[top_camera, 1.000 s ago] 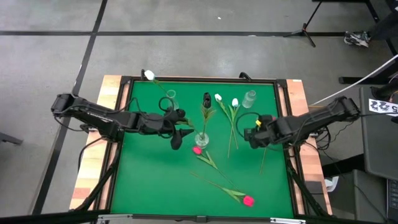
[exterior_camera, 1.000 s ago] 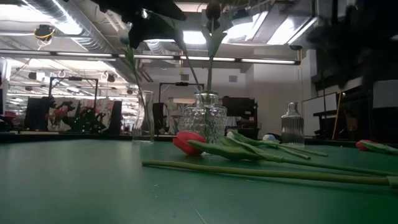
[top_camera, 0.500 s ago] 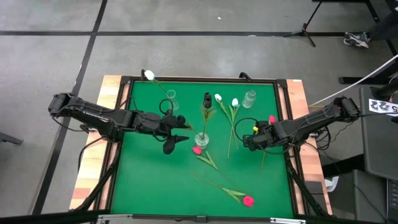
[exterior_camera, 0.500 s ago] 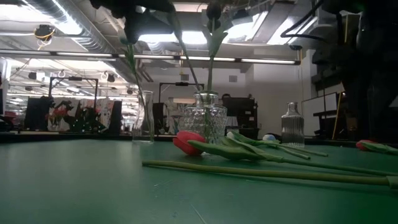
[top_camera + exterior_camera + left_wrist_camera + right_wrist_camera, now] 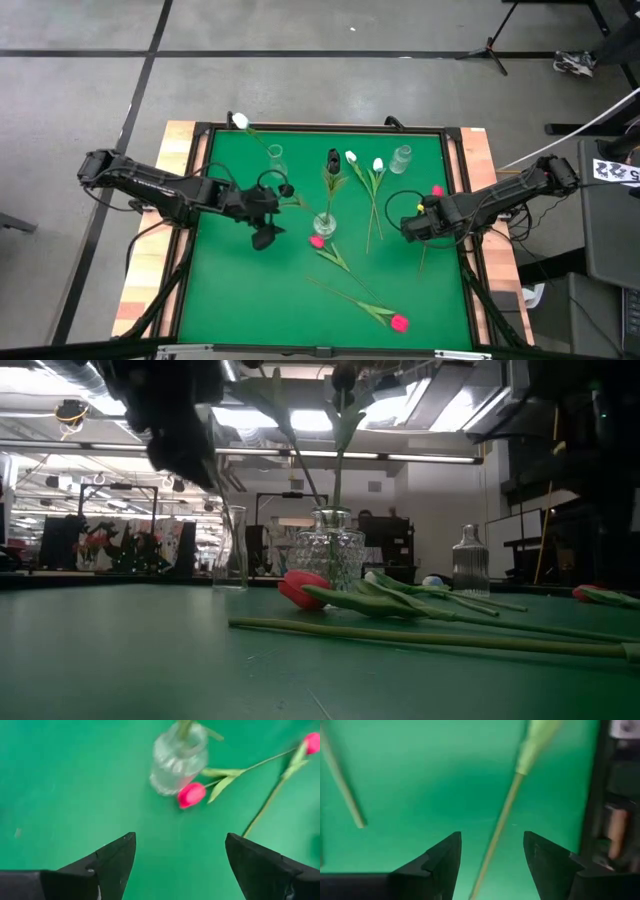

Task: Sort flowers into vase by color
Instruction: Put the top pink tulip into the top right transparent vase

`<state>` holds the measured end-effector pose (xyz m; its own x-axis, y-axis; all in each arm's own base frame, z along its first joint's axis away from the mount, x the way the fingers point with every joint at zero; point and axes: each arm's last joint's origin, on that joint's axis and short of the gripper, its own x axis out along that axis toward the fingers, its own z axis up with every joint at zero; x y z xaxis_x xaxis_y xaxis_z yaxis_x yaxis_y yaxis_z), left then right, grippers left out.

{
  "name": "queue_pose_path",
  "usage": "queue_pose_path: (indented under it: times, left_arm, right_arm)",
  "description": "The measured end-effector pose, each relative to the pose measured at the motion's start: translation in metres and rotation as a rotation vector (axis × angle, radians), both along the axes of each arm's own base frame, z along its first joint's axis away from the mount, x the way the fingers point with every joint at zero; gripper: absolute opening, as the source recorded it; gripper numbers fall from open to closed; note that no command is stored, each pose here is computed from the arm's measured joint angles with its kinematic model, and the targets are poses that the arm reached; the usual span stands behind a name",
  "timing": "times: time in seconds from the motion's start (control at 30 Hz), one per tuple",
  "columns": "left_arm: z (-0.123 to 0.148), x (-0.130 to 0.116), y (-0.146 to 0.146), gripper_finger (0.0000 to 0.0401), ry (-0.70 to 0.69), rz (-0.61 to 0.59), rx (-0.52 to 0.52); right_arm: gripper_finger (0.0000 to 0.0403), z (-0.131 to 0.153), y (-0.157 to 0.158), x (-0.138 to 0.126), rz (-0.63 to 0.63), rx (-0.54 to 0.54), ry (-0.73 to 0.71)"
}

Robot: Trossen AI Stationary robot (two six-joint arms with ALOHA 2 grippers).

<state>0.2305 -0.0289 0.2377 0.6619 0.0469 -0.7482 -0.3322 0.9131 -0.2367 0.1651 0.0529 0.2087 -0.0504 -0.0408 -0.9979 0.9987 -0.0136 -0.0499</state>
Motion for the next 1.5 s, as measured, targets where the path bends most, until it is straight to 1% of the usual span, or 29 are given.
queue_pose_path:
  times: [0.1,0.23,0.3,0.37,0.53,0.77,0.83,0.93,1.03,1.2,1.23,1.27,1.4,1.5]
  left_arm:
    - [-0.003,-0.004,0.000,0.0300,0.047,0.031,-0.016]
    - [-0.004,-0.006,-0.002,0.0301,0.068,0.032,-0.020]
    - [-0.005,-0.006,-0.003,0.0301,0.074,0.030,-0.020]
    - [-0.005,-0.006,-0.003,0.0300,0.074,0.027,-0.019]
    - [-0.005,-0.007,-0.004,0.0302,0.075,0.029,-0.015]
    - [-0.007,-0.009,-0.003,0.0301,0.111,0.042,-0.016]
    - [-0.007,-0.010,-0.003,0.0301,0.118,0.044,-0.016]
    - [-0.007,-0.010,-0.003,0.0301,0.117,0.052,-0.023]
    - [-0.007,-0.010,-0.003,0.0301,0.116,0.063,-0.032]
    - [-0.007,-0.010,-0.003,0.0300,0.116,0.068,-0.035]
    - [-0.007,-0.010,-0.003,0.0300,0.116,0.069,-0.036]
    - [-0.007,-0.010,-0.003,0.0300,0.116,0.070,-0.037]
    - [-0.007,-0.010,-0.003,0.0300,0.115,0.088,-0.051]
    - [-0.007,-0.011,-0.003,0.0300,0.110,0.093,-0.056]
  right_arm:
    - [0.0216,0.000,-0.001,-0.005,-0.033,-0.002,0.053]
    - [0.0216,-0.005,-0.001,-0.006,-0.067,-0.006,0.051]
    - [0.0216,-0.013,-0.002,-0.009,-0.089,-0.010,0.064]
    - [0.0216,-0.023,-0.002,-0.011,-0.100,0.020,0.064]
    - [0.0216,-0.048,-0.004,-0.016,-0.142,0.030,0.036]
    - [0.0212,-0.067,-0.006,-0.023,-0.163,0.048,0.013]
    - [0.0199,-0.071,-0.006,-0.024,-0.167,0.051,0.004]
    - [0.0165,-0.073,-0.006,-0.024,-0.167,0.054,-0.004]
    - [0.0117,-0.073,-0.006,-0.023,-0.149,0.056,-0.011]
    - [0.0025,-0.073,-0.006,-0.022,-0.104,0.054,-0.022]
    - [0.0014,-0.073,-0.006,-0.022,-0.091,0.053,-0.022]
    - [0.0009,-0.073,-0.006,-0.022,-0.087,0.053,-0.022]
    - [0.0020,-0.073,-0.006,-0.022,-0.084,0.052,-0.026]
    - [0.0007,-0.069,-0.005,-0.016,-0.058,0.019,-0.065]
